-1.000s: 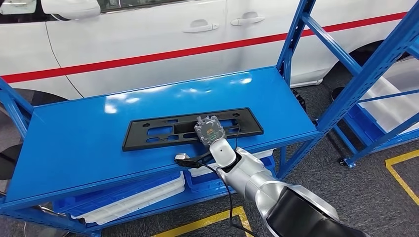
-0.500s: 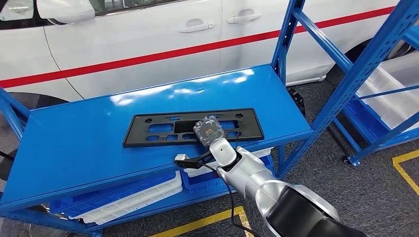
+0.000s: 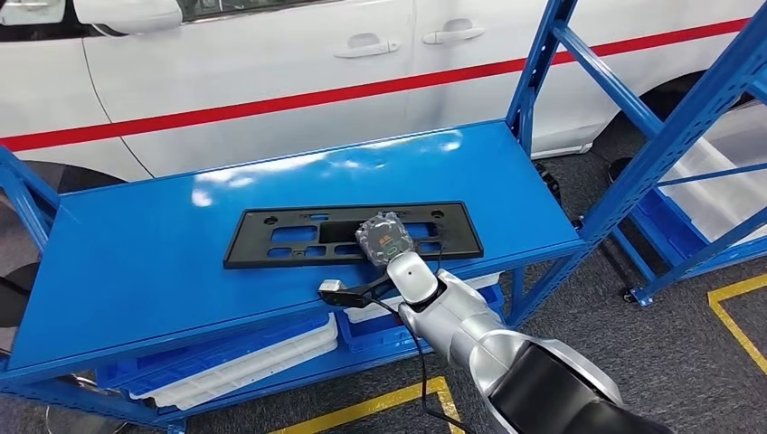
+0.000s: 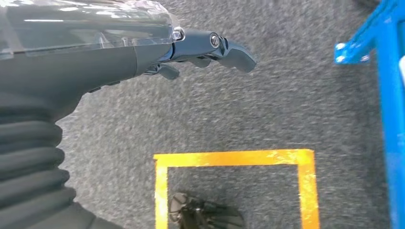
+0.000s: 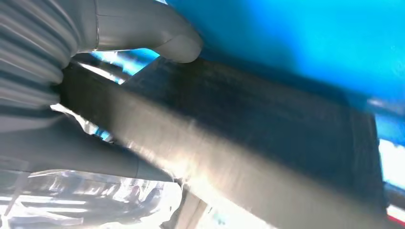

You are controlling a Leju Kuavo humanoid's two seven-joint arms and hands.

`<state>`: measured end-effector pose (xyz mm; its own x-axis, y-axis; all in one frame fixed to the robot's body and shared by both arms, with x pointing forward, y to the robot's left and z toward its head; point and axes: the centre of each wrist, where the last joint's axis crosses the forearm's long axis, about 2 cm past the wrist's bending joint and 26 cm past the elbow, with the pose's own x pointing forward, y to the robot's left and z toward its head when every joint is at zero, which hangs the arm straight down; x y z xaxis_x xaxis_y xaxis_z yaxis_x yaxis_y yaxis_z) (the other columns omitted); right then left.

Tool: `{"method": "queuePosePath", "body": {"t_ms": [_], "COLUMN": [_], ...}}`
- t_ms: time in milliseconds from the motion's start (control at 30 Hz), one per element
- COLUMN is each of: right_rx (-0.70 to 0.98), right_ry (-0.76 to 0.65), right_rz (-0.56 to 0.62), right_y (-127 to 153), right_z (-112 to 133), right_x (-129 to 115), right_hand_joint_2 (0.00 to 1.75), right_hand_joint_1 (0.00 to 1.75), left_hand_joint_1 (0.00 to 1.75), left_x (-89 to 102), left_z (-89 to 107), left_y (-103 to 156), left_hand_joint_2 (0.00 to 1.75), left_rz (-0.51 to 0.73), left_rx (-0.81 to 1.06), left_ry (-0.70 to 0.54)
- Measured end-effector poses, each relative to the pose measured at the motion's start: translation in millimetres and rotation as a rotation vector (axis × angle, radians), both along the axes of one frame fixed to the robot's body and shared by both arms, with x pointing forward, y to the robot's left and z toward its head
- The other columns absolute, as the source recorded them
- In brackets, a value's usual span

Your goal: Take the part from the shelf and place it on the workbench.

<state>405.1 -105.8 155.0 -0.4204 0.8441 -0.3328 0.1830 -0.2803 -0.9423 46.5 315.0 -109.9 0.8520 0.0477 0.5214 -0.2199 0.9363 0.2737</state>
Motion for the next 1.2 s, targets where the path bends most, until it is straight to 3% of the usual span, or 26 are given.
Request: {"method": "queuePosePath", "body": {"t_ms": [133, 200, 367, 467, 700, 867, 1033, 1200], "right_rx": [0.133, 0.27, 0.946, 1.199, 1.393, 1.705, 1.761, 1.741], "right_ry": [0.073, 0.146, 0.299, 0.319, 0.273, 0.319, 0.446, 0.643], "right_rz": [0.028, 0.112, 0.495, 0.558, 0.634, 0.978, 1.363, 1.563], "right_y": [-4, -6, -9, -12, -26, -44, -50, -39], "right_z": [3, 7, 32, 37, 44, 81, 108, 110], "right_x": [3, 6, 13, 4, -12, -40, -81, -112], "right_hand_joint_2": [1.75, 1.75, 1.75, 1.75, 1.75, 1.75, 1.75, 1.75], "right_hand_joint_1": [1.69, 1.69, 1.69, 1.69, 1.69, 1.69, 1.69, 1.69], "left_hand_joint_1": [0.0, 0.0, 0.0, 0.0, 0.0, 0.0, 0.0, 0.0], "left_x": [1.6, 2.4, 5.9, 6.0, 4.8, 1.5, 4.3, 4.3], "left_z": [0.1, 0.0, 0.0, -0.1, -0.3, -0.7, -0.3, -0.3], "left_y": [0, -1, -3, -4, -4, -5, -5, -5], "left_hand_joint_2": [1.75, 1.75, 1.75, 1.75, 1.75, 1.75, 1.75, 1.75], "left_rz": [0.005, 0.031, 0.104, 0.114, 0.119, 0.105, 0.111, 0.124], "left_rx": [-0.015, -0.054, -0.164, -0.17, -0.176, -0.182, -0.177, -0.168], "left_ry": [-0.025, -0.063, -0.183, -0.194, -0.192, -0.183, -0.199, -0.188]}}
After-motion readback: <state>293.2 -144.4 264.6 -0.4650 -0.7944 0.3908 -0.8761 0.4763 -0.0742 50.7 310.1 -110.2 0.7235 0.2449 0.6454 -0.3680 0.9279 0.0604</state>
